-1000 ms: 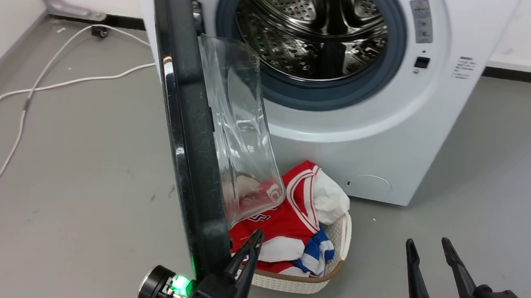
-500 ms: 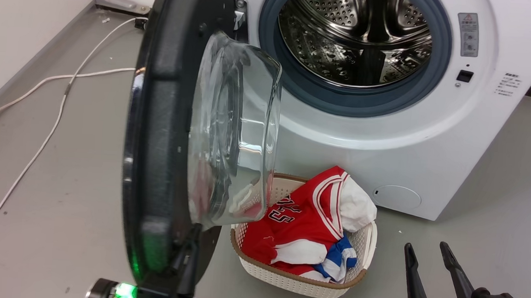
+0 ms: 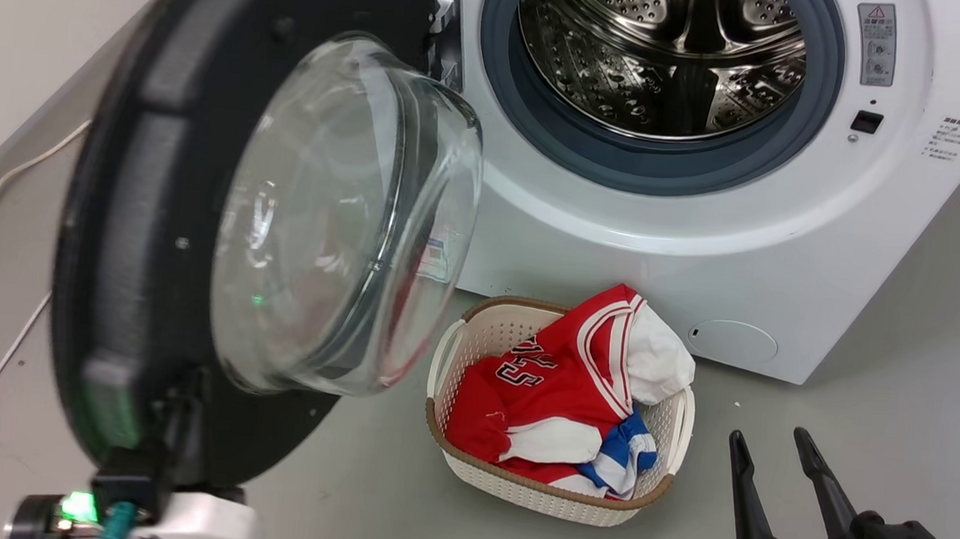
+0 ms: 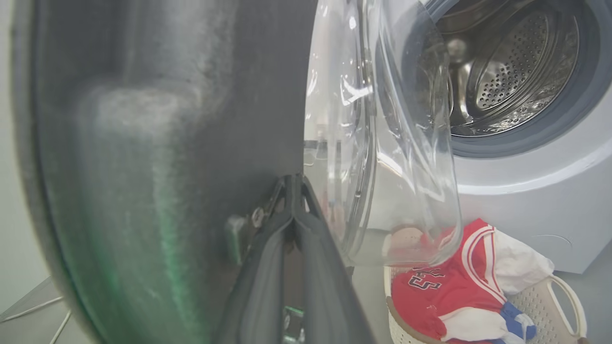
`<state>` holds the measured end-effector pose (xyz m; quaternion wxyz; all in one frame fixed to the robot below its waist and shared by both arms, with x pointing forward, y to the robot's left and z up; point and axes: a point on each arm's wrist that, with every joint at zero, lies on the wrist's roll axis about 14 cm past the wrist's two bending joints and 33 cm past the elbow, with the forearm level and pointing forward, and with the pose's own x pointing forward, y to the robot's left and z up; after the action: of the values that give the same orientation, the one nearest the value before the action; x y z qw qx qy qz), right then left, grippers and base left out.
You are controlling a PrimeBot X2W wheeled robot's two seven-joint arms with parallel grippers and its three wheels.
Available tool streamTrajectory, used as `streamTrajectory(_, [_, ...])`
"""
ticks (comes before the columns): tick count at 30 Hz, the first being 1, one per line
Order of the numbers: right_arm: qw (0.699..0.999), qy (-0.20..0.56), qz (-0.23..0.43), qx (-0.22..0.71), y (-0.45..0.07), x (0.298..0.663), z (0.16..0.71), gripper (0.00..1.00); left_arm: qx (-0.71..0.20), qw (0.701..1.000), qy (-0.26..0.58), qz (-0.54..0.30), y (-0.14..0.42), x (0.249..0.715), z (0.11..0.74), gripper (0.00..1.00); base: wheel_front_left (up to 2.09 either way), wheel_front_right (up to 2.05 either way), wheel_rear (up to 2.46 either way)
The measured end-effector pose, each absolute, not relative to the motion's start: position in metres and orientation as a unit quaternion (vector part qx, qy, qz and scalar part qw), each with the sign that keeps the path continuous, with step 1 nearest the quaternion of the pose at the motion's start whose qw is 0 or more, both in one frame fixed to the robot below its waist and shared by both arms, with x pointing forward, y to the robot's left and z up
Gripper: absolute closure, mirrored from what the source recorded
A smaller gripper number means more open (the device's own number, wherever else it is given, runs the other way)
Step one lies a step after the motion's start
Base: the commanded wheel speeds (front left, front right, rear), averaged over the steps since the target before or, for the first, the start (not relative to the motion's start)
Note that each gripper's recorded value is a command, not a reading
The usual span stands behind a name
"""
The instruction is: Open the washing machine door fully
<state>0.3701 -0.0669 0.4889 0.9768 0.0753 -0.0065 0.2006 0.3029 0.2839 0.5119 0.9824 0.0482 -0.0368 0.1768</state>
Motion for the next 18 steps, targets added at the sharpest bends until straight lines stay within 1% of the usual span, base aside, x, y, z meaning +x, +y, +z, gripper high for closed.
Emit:
streamTrajectory(12, [0.979, 0.003, 0.191, 0.074, -0.071, 0.383, 0.479, 0.00, 0.067, 0.959, -0.037, 0.273, 0.358, 0.308, 0.521, 1.00, 0.00, 0.00, 0.00])
streamTrajectory(18, [0.980, 0.009, 0.187, 0.072, -0.073, 0.390, 0.473, 0.00, 0.075, 0.950, -0.034, 0.302, 0.385, 0.314, 0.524, 1.00, 0.00, 0.00, 0.00])
